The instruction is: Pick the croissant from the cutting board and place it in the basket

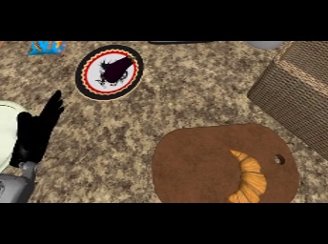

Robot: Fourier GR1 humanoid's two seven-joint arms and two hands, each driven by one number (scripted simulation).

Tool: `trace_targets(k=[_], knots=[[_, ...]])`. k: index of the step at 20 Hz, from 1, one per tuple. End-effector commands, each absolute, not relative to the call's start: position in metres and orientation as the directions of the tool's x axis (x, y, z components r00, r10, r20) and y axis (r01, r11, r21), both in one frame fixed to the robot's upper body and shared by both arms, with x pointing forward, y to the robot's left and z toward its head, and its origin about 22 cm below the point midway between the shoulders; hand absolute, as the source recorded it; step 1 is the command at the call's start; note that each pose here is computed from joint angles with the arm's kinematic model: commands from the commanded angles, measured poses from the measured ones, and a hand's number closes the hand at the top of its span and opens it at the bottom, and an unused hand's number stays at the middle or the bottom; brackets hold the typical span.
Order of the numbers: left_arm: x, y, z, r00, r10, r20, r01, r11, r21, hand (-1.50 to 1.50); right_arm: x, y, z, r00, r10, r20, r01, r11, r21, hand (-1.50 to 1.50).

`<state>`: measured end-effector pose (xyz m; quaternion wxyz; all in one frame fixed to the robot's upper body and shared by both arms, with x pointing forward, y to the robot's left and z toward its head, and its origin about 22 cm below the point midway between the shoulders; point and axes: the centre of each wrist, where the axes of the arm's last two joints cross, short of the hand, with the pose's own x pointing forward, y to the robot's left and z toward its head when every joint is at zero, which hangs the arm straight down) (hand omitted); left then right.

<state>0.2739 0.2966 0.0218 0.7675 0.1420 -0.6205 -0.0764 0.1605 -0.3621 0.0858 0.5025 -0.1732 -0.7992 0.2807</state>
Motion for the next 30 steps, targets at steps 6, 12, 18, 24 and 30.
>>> trace_targets(k=[6,12,18,24,30], knots=[[0.281,0.293,0.021,0.221,-0.305,0.927,-0.040,0.946,0.321,0.00,0.120,-0.362,0.158,-0.329,0.675,0.661,-0.386,0.542,-0.746,-1.50],[0.282,0.278,0.028,0.210,-0.306,0.929,-0.034,0.947,0.320,0.00,0.096,-0.368,0.147,-0.256,0.700,0.667,-0.389,0.557,-0.734,-1.50],[0.299,0.277,0.031,0.191,-0.305,0.933,-0.022,0.949,0.315,0.00,0.105,-0.378,0.157,-0.235,0.686,0.688,-0.275,0.632,-0.724,-1.50],[0.297,0.263,0.023,0.194,-0.302,0.933,-0.018,0.950,0.311,0.00,0.112,-0.362,0.147,-0.233,0.712,0.663,-0.201,0.632,-0.749,-1.50],[0.298,0.283,0.031,0.195,-0.309,0.931,-0.003,0.949,0.316,0.00,0.124,-0.351,0.096,-0.228,0.694,0.683,-0.251,0.636,-0.730,-1.50]])
